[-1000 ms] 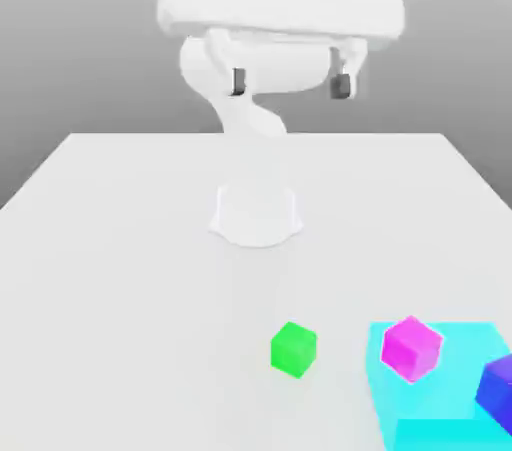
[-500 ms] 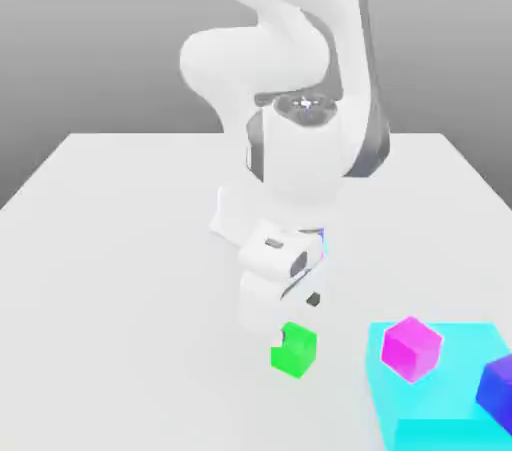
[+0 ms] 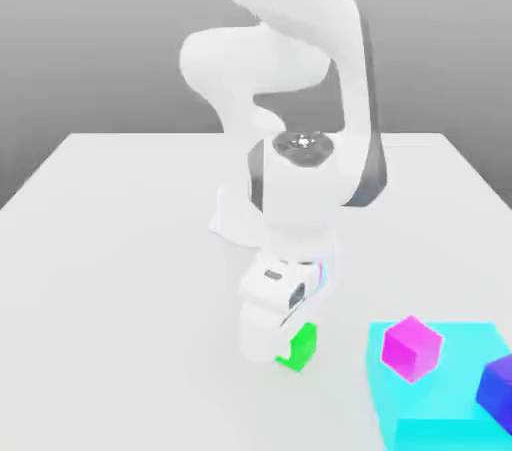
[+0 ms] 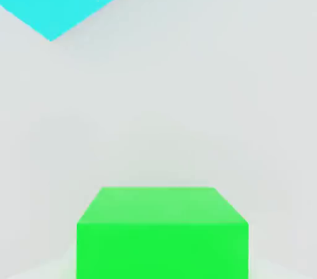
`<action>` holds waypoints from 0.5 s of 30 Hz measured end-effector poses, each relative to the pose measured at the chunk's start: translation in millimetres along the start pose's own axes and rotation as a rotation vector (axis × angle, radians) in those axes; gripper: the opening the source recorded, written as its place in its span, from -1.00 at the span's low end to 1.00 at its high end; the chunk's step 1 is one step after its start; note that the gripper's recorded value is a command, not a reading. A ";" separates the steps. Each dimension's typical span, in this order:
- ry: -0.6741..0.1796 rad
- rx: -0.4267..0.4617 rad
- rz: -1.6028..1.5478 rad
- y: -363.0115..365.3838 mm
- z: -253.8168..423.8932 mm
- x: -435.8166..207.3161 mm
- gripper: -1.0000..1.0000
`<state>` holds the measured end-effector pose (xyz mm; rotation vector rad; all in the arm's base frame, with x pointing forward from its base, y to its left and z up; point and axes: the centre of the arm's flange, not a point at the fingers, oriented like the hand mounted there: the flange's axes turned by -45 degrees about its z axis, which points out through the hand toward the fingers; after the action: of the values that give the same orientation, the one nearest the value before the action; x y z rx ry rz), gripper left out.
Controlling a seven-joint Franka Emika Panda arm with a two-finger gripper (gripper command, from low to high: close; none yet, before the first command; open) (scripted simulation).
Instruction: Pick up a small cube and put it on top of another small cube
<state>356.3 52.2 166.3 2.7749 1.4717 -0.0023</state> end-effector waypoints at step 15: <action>0.090 0.002 0.241 32.9 -113.2 157.1 -1.00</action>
<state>471.8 163.9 279.3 2.9698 1.1424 0.1225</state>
